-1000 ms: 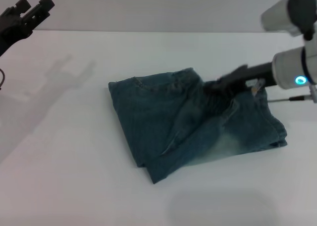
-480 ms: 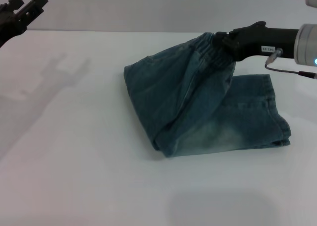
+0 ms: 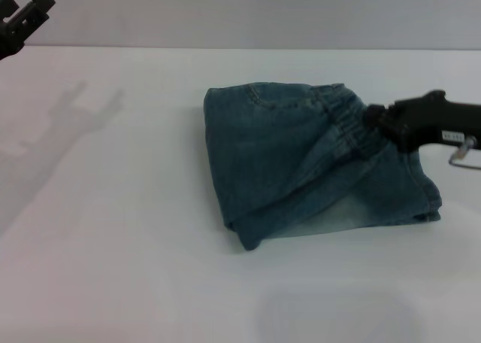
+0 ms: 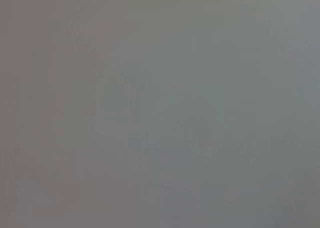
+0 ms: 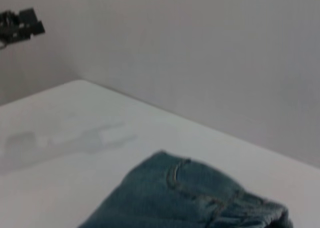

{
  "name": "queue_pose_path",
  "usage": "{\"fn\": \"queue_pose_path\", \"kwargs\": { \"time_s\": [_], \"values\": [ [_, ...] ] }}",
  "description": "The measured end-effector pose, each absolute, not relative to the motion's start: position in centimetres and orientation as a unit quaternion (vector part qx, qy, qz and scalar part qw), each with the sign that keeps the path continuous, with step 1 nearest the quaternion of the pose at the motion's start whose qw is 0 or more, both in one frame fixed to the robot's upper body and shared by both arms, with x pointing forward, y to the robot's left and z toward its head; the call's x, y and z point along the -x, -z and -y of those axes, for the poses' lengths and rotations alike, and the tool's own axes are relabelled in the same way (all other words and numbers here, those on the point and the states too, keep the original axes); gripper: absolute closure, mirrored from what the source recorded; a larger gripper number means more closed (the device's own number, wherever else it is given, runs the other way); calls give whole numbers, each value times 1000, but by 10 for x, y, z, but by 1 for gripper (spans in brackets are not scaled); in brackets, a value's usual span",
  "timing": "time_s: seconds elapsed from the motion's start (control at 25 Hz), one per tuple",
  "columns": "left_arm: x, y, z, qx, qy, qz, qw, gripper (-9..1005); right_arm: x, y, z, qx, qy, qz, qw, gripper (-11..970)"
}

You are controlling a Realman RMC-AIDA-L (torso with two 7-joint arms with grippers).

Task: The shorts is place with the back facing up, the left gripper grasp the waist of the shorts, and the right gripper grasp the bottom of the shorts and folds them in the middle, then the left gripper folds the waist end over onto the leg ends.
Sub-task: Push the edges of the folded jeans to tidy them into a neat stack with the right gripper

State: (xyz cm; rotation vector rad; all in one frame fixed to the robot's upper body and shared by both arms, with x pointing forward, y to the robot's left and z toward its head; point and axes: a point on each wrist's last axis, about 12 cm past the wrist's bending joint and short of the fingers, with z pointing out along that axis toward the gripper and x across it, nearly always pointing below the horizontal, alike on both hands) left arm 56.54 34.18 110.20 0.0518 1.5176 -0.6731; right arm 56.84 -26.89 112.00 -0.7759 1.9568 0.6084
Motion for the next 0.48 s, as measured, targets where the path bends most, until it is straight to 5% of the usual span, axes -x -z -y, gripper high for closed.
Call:
{"fn": "queue_pose_path", "kwargs": {
  "time_s": [0.48],
  "values": [
    [-569,-1103,-344,-19,287,-679,676,152,-551,-1103,291,329,-246,-793,450,950]
  ]
}}
